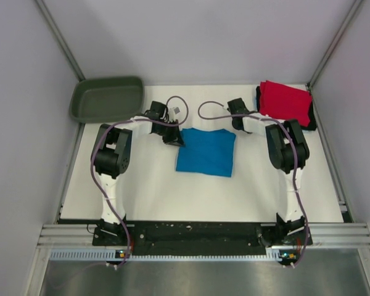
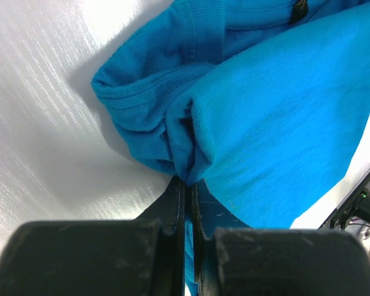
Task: Fold and stack the t-shirts
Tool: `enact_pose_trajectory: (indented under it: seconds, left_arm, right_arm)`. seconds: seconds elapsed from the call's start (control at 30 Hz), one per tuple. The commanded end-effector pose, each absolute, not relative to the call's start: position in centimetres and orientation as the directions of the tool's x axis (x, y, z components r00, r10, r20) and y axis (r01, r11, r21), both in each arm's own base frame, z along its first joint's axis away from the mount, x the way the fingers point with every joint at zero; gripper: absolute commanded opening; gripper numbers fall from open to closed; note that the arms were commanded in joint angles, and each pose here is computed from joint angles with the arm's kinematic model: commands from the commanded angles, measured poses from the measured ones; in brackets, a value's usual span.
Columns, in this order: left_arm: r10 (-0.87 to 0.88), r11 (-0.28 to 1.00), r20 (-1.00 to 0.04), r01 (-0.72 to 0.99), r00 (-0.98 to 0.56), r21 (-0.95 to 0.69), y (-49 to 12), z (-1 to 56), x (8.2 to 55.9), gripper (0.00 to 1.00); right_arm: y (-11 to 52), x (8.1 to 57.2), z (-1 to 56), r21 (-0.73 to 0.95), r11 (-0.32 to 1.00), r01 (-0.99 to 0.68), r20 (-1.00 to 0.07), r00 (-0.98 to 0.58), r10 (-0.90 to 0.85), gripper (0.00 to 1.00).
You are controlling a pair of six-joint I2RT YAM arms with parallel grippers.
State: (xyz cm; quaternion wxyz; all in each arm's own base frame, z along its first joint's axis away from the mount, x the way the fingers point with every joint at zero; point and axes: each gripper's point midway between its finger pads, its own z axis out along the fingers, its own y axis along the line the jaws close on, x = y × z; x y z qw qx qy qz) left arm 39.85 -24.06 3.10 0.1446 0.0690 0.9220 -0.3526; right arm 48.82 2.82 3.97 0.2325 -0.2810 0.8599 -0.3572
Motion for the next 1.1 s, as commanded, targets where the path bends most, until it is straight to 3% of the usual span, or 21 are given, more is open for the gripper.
enact_pose_trajectory:
  seconds: [0.0,0.4,0.43,0.47,0.5,0.57,0.8,0.93,1.07]
  left_arm:
    - [0.013,0.737,-0.375,0.262,-0.927,-0.623,-23.6,4.9,41.4,0.00]
    - [0.007,0.741,-0.379,0.259,-0.925,-0.619,-23.3,5.0,41.4,0.00]
    - [0.005,0.741,-0.378,0.257,-0.926,-0.621,-23.2,5.0,41.4,0.00]
    - [0.004,0.740,-0.379,0.258,-0.925,-0.621,-23.2,5.1,41.4,0.00]
    - [0.004,0.739,-0.385,0.262,-0.923,-0.620,-23.2,5.3,41.5,0.00]
    - [0.003,0.742,-0.384,0.260,-0.923,-0.618,-23.2,5.1,41.4,0.00]
    - [-0.005,0.747,-0.377,0.248,-0.926,-0.617,-23.1,4.8,41.3,0.00]
    - [-0.006,0.739,-0.372,0.247,-0.928,-0.627,-23.2,4.7,41.2,0.00]
    - [-0.007,0.739,-0.372,0.246,-0.928,-0.627,-23.2,4.8,41.1,0.00]
  right_arm:
    - [7.3,46.4,4.9,-0.692,0.631,-0.352,-0.258,-0.695,-0.671,0.00]
    - [9.5,43.5,5.0,-0.677,0.613,-0.407,-0.261,-0.646,-0.717,0.00]
    - [9.6,43.5,5.5,-0.676,0.623,-0.393,-0.279,-0.647,-0.710,0.07]
    - [9.6,43.4,6.1,-0.671,0.639,-0.376,-0.302,-0.649,-0.698,0.27]
    - [9.7,43.5,7.0,-0.664,0.660,-0.351,-0.335,-0.649,-0.683,0.38]
    - [10.3,43.3,9.1,-0.629,0.713,-0.310,-0.421,-0.635,-0.648,0.48]
    - [13.1,40.6,13.8,-0.377,0.882,-0.283,-0.646,-0.602,-0.469,0.55]
    - [16.2,38.2,13.0,-0.100,0.943,-0.319,-0.695,-0.656,-0.296,0.58]
    - [17.5,36.8,10.6,0.206,0.943,-0.261,-0.650,-0.757,-0.067,0.68]
